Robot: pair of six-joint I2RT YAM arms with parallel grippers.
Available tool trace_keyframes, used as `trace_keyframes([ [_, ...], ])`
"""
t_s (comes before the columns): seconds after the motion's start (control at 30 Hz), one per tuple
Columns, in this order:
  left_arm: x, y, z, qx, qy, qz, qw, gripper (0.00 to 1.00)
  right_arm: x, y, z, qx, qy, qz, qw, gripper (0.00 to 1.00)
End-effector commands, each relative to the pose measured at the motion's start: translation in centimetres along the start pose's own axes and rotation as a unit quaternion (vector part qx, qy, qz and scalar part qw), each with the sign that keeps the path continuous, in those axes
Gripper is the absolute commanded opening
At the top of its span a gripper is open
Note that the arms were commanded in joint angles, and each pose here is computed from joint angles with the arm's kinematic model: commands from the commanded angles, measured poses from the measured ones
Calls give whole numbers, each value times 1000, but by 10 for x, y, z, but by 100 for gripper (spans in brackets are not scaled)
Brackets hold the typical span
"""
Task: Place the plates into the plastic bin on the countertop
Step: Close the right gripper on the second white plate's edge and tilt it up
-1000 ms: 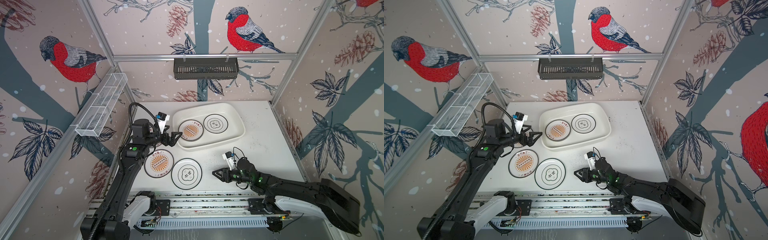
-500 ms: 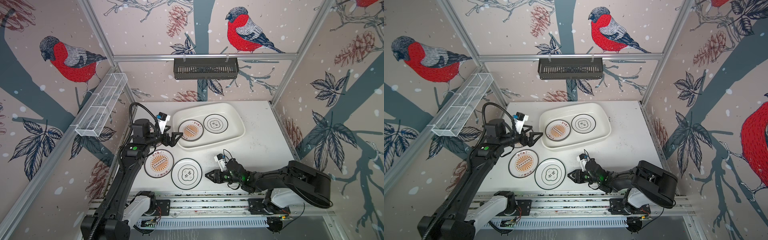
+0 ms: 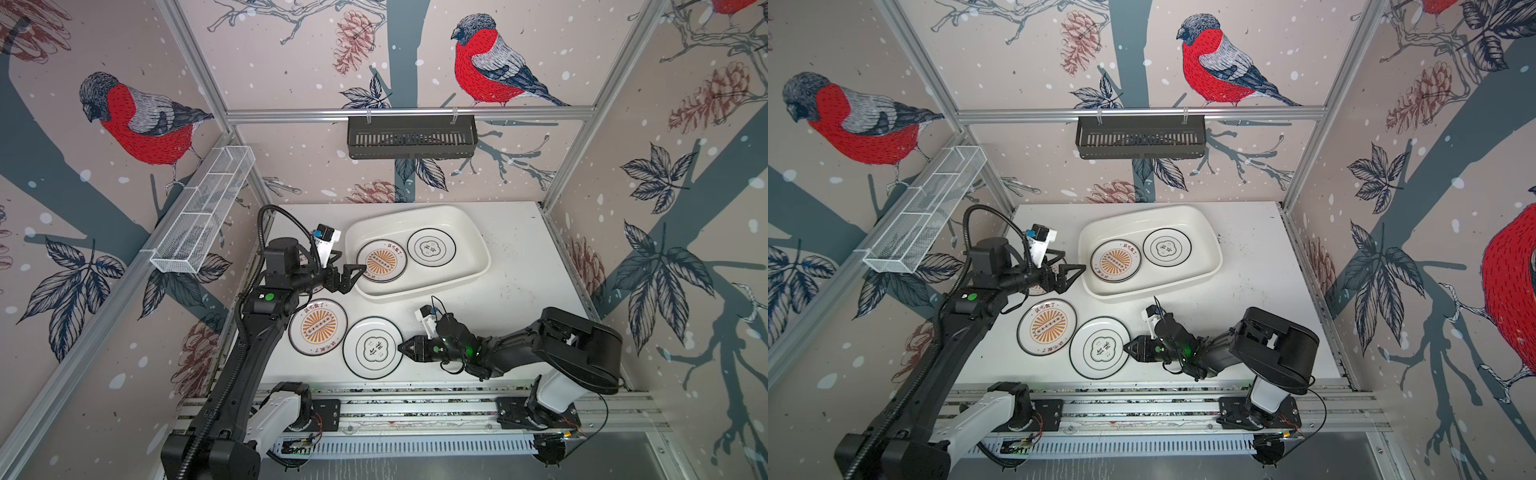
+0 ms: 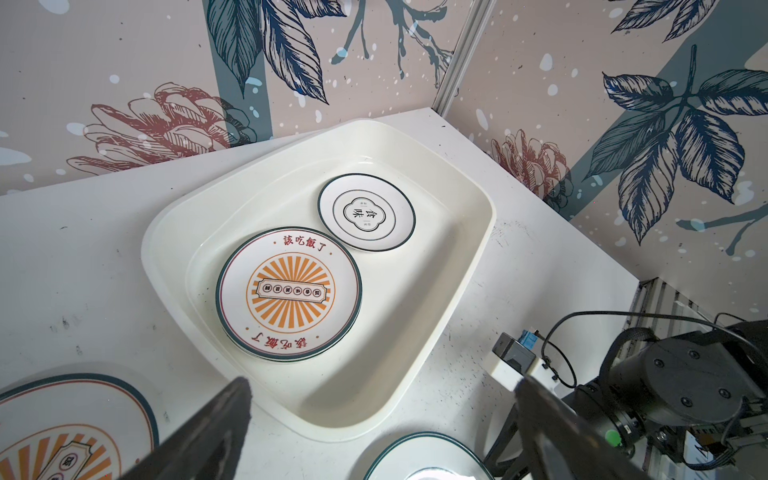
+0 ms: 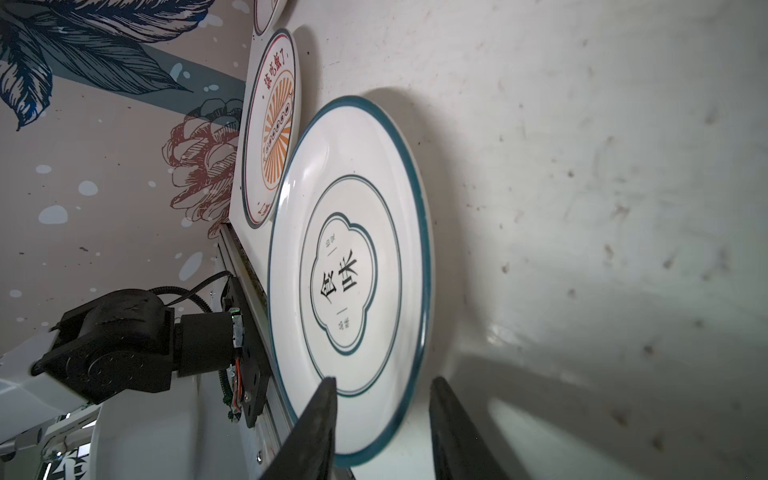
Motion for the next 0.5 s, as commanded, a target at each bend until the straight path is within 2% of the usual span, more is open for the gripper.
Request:
trace_keyframes([
  [0.0, -1, -2, 4, 9, -11, -10, 1000, 98, 3, -7, -1, 1, 1, -28, 1000, 38],
  [0.47, 0, -3, 2, 7, -11, -14, 1000, 98, 8, -23, -4, 30, 3, -63, 998, 30],
])
Point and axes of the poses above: each gripper's point midway between its finger pads, its own x axis out along the fingers, its own y axis along the line the jaws close on, z = x × y, the point moved 7 cm from there along -x, back along the fingers, and after that the axes turned 12 degrees about -x, right-handed, at the moved point
